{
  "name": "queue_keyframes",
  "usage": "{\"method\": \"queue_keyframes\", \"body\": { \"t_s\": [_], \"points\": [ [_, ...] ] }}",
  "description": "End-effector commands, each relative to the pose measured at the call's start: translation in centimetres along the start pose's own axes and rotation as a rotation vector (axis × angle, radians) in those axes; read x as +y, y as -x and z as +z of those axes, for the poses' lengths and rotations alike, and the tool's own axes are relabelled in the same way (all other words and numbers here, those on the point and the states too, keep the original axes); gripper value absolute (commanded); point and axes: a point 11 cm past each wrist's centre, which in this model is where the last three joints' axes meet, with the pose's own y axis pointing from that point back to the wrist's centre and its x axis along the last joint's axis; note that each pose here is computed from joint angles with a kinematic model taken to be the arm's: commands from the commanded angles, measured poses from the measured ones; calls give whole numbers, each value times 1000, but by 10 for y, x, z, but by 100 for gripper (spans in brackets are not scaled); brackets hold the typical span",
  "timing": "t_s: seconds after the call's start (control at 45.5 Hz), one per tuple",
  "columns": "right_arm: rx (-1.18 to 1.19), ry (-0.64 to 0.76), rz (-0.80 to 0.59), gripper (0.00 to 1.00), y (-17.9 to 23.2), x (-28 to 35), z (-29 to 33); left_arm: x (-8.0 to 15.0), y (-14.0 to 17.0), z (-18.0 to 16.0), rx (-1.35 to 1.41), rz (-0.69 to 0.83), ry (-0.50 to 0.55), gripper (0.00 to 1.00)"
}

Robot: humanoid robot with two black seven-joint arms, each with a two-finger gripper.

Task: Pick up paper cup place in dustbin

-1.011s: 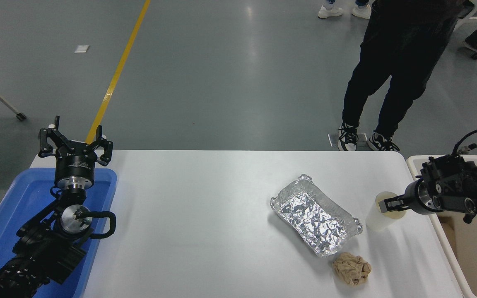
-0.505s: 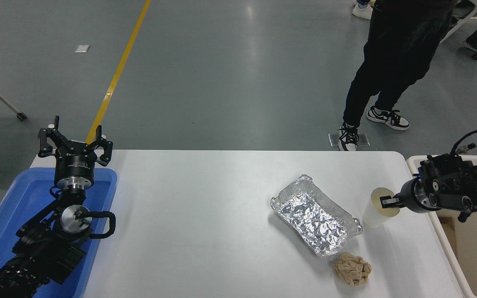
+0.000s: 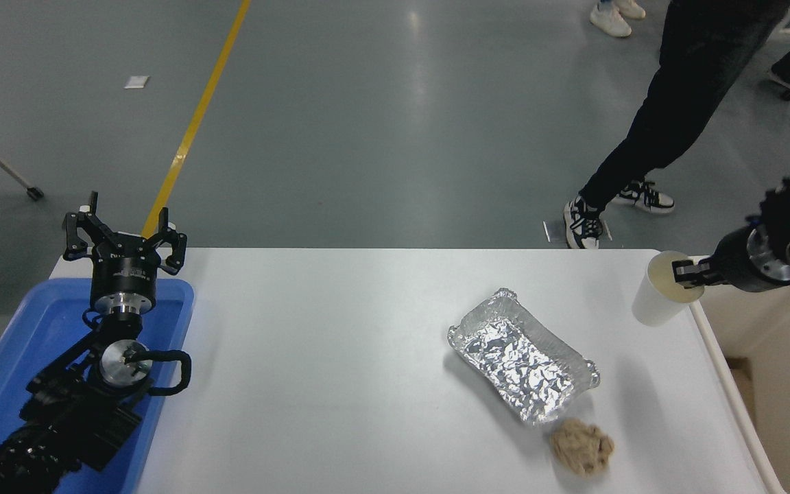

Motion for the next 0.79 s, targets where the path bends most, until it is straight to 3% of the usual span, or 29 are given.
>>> {"method": "queue_keyframes", "body": {
  "t_s": [0.0,0.44,0.769],
  "points": [
    [-65,-73,25,0,-35,113,-21,0,0,1,-2,0,1,99],
    [-79,5,43,0,-37,131,-1,0,-1,1,-3,1,1,99],
    [-214,265,132,0,-11,99,146,0,-1,2,-3,1,3,99]
  ]
}}
